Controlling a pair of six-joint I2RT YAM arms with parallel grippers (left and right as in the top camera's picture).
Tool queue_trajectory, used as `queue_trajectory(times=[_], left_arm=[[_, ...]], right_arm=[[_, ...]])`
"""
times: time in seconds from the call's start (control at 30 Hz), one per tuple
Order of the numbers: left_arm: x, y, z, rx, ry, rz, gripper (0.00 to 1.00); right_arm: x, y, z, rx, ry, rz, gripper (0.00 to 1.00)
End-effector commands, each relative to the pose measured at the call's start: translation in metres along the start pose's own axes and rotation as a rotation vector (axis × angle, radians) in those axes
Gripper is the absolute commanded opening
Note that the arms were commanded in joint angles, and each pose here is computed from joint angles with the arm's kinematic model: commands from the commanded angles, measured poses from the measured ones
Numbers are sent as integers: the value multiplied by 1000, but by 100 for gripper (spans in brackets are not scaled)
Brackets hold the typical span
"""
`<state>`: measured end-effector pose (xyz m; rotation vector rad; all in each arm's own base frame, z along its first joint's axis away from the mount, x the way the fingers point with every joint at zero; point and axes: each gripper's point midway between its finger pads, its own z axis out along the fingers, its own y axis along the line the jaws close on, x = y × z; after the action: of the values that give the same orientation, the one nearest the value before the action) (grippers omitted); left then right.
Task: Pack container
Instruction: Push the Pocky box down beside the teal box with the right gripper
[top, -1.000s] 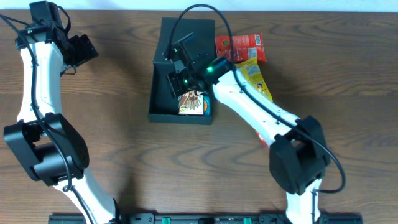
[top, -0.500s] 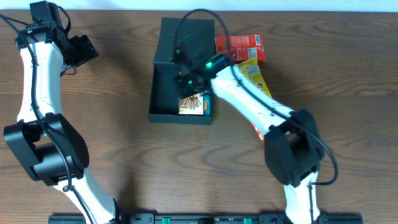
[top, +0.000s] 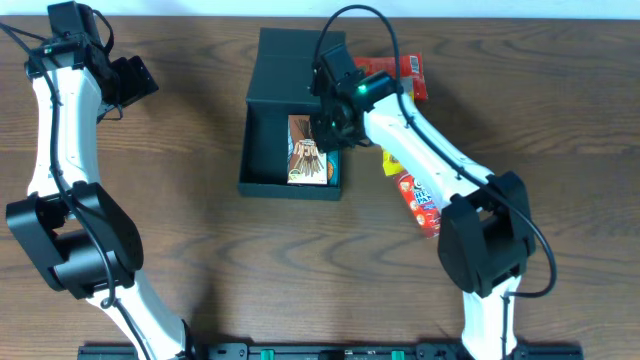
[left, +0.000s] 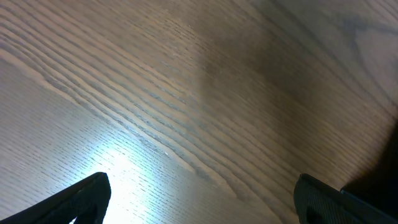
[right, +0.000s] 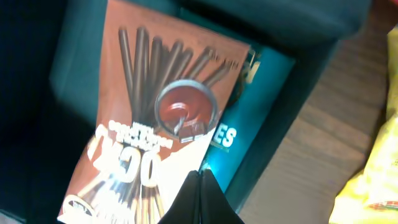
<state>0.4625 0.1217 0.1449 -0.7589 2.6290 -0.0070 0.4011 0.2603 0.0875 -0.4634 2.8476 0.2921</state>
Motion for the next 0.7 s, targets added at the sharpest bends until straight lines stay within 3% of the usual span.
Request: queue_trajectory(times=[0.0,0.53,0.67], left_arm=[[-8,0,-12,10,-31,1,95],[-6,1,-12,8,-25,1,96],[-6,1,-12,8,-25,0,95]], right_arm=[[2,-5,1,34,10,-2,1],[16,-15,33,83,89,20,1],[13,1,36,3,82,10,1]])
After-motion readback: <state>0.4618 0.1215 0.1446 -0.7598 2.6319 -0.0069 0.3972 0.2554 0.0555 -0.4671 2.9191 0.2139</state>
